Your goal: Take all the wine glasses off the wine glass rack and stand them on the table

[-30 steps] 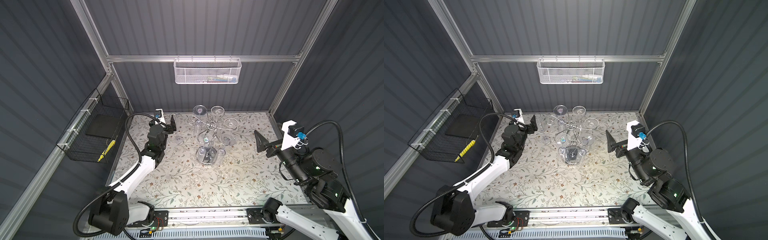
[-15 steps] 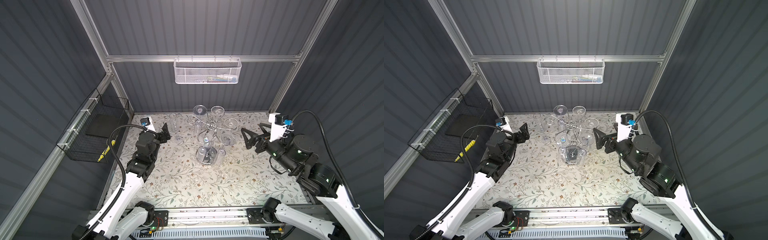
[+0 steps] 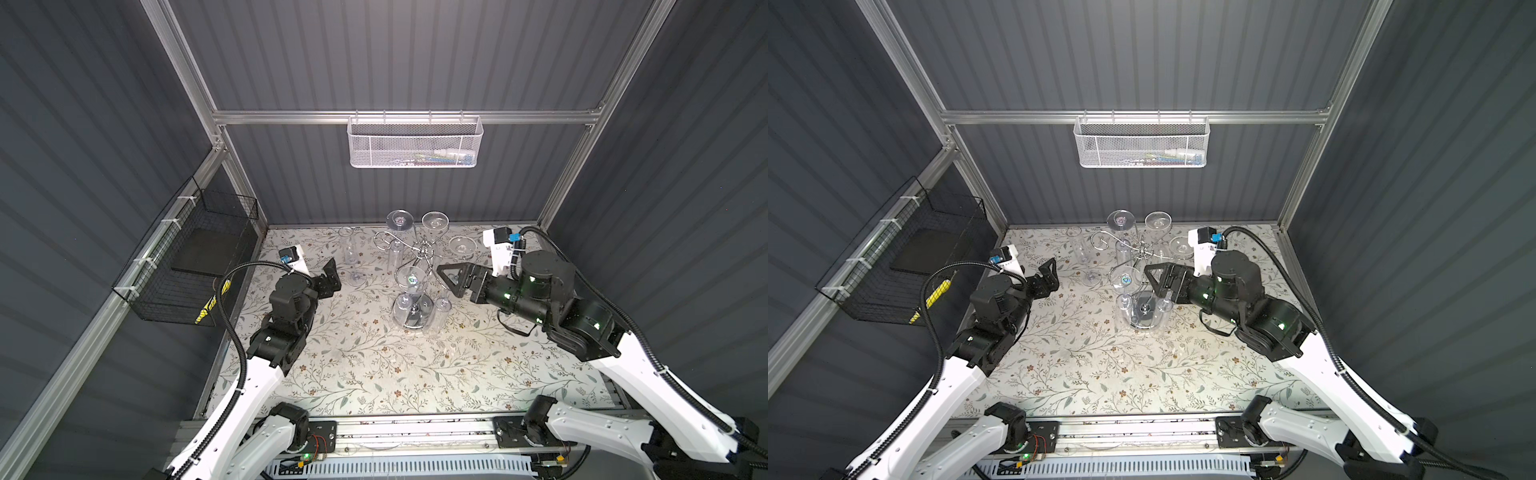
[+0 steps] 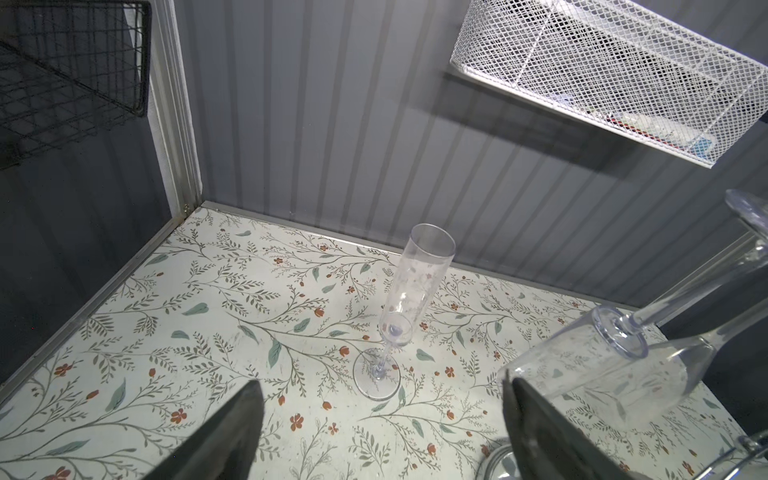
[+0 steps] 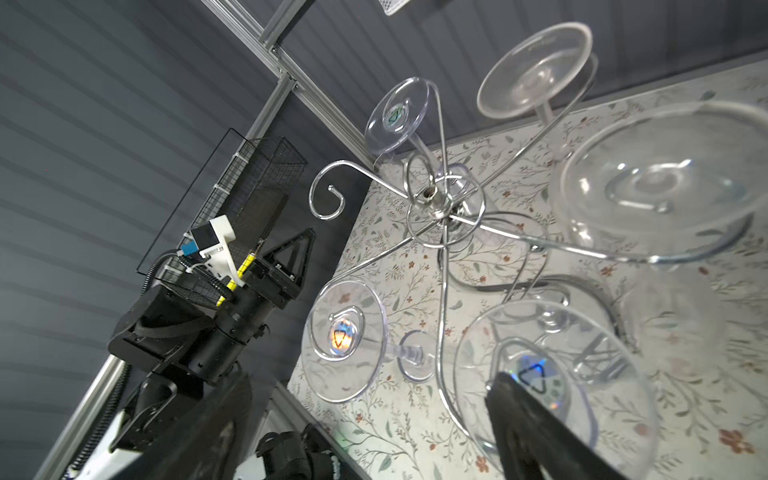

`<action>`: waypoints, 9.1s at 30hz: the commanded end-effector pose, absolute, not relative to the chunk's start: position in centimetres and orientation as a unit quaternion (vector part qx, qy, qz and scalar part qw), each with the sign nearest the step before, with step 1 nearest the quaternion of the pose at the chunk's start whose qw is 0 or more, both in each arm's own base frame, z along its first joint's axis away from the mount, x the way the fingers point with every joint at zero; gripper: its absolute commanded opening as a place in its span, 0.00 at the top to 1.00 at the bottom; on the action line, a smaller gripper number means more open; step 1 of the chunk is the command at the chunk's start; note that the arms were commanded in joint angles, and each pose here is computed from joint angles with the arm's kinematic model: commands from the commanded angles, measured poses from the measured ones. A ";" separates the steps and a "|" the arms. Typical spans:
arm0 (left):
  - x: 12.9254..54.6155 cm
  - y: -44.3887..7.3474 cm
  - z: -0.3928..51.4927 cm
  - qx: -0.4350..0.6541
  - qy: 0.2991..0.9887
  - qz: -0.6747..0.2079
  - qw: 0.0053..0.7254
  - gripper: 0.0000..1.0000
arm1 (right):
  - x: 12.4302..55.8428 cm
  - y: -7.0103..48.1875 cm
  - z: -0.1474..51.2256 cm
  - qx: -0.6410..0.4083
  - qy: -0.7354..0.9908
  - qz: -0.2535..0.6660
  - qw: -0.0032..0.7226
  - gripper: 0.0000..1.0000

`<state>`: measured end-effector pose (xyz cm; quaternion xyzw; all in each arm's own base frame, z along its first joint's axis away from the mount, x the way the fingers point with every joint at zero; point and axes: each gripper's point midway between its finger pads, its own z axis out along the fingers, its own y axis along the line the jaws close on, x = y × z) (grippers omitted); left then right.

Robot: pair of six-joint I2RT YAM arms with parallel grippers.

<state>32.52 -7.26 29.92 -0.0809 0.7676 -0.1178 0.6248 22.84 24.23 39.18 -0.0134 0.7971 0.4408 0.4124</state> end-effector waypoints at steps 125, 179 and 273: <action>30.1 -6.1 29.3 -0.113 0.771 -0.133 0.612 0.05 | 21.9 29.5 39.5 0.109 0.667 0.674 0.298 1.00; 29.0 -5.1 29.7 -0.108 0.766 -0.113 0.623 0.02 | 24.8 27.1 40.4 0.211 0.631 0.695 0.274 1.00; 24.6 -17.0 56.2 0.046 0.572 -0.557 0.601 0.01 | 13.3 30.2 52.0 -0.551 0.352 0.336 0.678 1.00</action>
